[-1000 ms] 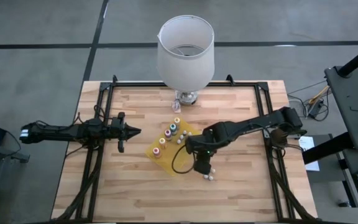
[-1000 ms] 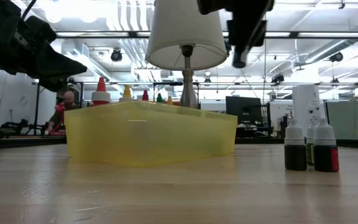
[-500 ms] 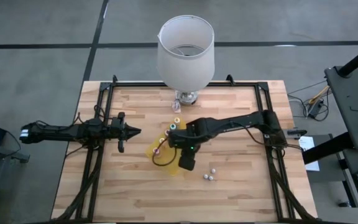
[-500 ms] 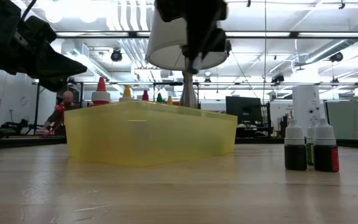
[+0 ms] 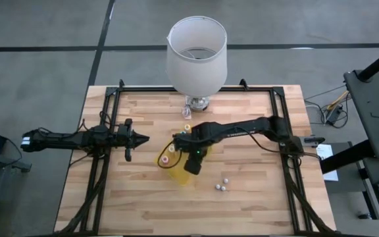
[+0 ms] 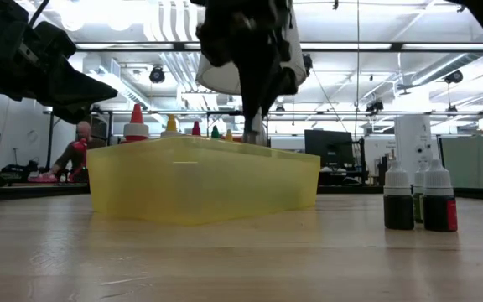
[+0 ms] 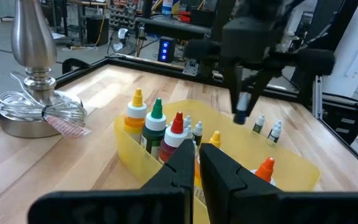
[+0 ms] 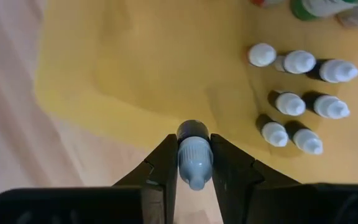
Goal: Pick & Place food coloring
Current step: Put the small blue food coloring bottle into the yellow bin
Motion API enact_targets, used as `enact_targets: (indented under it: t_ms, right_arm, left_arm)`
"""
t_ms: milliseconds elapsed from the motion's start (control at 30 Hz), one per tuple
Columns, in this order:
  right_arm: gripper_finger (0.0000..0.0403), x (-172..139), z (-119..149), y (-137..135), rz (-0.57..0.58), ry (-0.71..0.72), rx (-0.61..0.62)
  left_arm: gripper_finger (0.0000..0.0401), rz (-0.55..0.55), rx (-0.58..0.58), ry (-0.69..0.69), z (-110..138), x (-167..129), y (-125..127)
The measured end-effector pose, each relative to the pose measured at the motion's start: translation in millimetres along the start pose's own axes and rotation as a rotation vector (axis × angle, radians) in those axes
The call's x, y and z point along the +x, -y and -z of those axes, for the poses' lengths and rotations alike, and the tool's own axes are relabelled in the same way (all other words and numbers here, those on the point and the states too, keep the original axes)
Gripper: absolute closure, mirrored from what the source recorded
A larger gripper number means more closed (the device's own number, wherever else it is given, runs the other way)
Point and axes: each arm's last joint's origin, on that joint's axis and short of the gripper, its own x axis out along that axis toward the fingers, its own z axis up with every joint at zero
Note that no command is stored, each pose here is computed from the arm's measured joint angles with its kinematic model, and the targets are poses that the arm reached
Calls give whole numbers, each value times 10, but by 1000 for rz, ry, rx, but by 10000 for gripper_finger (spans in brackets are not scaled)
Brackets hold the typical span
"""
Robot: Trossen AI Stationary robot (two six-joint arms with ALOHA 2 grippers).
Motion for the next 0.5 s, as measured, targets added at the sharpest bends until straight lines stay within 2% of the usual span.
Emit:
enact_targets:
  t_ms: [300, 500]
  right_arm:
    - [332, 215, 17, 180, 56, -31, 118]
    - [331, 321, 25, 194, 49, -19, 129]
  left_arm:
    - [401, 0, 0, 1, -2, 0, 0]
    - [401, 0, 0, 1, -2, 0, 0]
